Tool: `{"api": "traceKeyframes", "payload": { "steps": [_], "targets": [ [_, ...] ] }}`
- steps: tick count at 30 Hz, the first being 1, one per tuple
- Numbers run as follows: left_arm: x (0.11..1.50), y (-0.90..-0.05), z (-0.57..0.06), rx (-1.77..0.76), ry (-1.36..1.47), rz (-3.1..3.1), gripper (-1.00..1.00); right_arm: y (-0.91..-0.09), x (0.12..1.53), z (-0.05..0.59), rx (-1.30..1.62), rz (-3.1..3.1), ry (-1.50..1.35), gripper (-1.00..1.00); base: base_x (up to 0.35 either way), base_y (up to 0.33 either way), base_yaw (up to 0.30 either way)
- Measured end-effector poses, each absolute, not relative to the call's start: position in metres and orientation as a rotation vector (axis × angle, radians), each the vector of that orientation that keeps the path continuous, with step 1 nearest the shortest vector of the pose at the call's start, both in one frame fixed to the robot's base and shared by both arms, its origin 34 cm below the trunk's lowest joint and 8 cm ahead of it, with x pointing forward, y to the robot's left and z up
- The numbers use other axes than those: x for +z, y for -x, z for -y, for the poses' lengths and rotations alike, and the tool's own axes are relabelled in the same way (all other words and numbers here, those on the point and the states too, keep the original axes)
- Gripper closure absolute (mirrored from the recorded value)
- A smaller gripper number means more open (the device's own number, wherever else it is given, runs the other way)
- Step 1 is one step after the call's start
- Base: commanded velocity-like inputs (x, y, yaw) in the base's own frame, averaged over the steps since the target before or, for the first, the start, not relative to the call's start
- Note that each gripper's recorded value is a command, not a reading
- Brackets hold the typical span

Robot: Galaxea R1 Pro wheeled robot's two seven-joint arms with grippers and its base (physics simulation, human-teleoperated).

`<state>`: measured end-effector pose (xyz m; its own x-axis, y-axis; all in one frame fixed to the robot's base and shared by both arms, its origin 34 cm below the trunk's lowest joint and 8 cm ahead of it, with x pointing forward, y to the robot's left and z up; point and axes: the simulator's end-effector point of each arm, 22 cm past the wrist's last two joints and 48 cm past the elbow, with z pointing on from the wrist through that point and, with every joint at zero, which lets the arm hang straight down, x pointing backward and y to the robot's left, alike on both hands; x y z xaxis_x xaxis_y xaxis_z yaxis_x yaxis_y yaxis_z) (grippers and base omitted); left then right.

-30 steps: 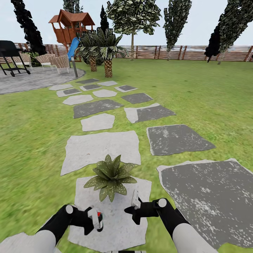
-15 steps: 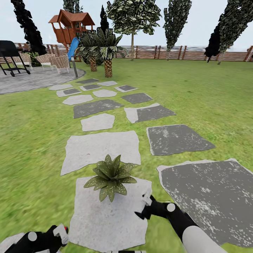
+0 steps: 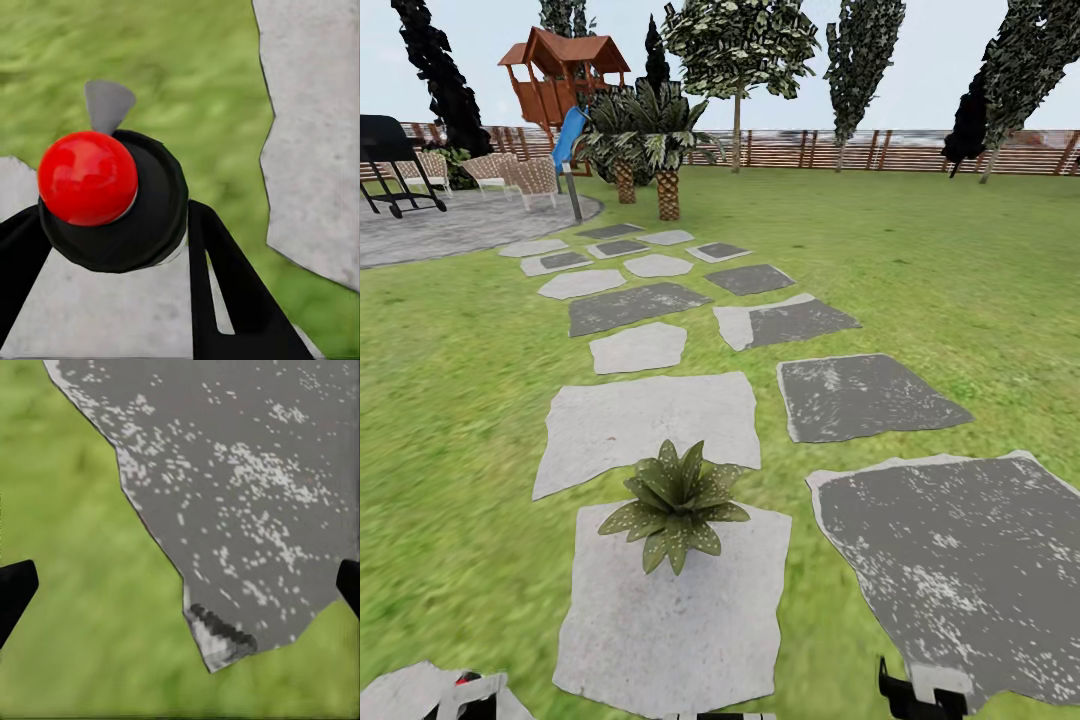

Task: Pick up the pesticide atomizer in the garden and spray insectifuge to fully cover both potted plants in the garden.

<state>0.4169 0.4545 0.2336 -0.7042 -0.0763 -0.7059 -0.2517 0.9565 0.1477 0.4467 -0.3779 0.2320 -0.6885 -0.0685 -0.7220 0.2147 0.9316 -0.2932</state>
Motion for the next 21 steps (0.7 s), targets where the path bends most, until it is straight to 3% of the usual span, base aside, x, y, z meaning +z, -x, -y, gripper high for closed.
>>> {"api": "traceKeyframes", "payload": {
  "steps": [21],
  "targets": [
    [0.217,-0.391,-0.438,0.275,0.262,-2.405,1.00,-0.431,0.224,0.369,-0.449,-2.319,-0.111,-1.00,0.000,0.000,0.000]
  ]
}}
